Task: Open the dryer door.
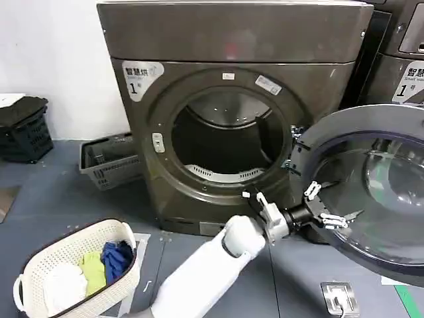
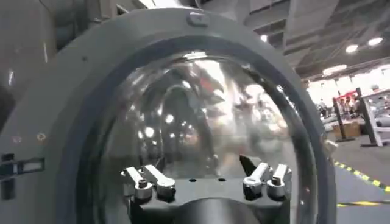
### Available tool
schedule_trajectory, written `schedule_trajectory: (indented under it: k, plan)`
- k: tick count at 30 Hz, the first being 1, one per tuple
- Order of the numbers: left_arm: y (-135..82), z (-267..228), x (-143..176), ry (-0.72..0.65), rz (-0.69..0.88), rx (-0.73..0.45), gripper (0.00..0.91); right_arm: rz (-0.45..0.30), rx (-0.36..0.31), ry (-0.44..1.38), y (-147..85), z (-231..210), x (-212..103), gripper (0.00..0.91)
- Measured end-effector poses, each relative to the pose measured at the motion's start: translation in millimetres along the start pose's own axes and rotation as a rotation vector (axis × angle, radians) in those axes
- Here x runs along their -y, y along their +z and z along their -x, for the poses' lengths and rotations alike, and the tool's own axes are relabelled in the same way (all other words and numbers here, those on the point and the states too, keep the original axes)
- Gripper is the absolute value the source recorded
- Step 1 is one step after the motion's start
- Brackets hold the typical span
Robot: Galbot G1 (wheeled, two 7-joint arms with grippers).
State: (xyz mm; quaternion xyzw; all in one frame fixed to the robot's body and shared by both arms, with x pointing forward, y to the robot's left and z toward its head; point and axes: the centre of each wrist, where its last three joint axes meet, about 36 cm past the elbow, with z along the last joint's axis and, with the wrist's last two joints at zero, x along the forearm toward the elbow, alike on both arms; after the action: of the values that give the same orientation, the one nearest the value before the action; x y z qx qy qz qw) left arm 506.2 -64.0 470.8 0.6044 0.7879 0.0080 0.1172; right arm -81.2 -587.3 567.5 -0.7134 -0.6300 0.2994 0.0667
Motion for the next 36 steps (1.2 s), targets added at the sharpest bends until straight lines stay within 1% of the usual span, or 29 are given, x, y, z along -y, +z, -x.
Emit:
schedule_trajectory:
  k: [5, 9, 15, 18, 25, 29, 33, 34, 36]
  plan:
    - [-10, -28, 7, -0.011, 0.012, 0.001, 0.907, 0.021, 0.005, -0.037, -2, 3, -7, 0.907]
    - [-17, -63, 9, -0.028, 0.037, -0.024, 0.907, 0.029, 0.009, -0.062, -4, 4, -15, 0.907]
    - [-26, -124, 14, -0.084, 0.048, -0.099, 0.907, 0.071, -0.007, -0.092, -8, 7, -31, 0.907]
    - [-35, -158, 19, -0.121, 0.059, -0.125, 0.907, 0.095, -0.011, -0.105, -10, 12, -39, 0.907]
    - [-53, -229, 43, -0.206, 0.070, -0.201, 0.907, 0.127, -0.019, -0.134, -10, 17, -63, 0.907]
    - [-68, -266, 55, -0.307, 0.059, -0.268, 0.907, 0.141, -0.020, -0.159, -8, 20, -75, 0.907]
    - [-87, -298, 62, -0.421, 0.028, -0.355, 0.907, 0.152, -0.023, -0.173, -7, 26, -80, 0.907]
    - [-92, -304, 65, -0.445, 0.015, -0.378, 0.907, 0.156, -0.024, -0.176, -7, 27, -82, 0.907]
    - [-102, -316, 71, -0.536, -0.038, -0.421, 0.907, 0.165, -0.024, -0.180, -6, 28, -84, 0.907]
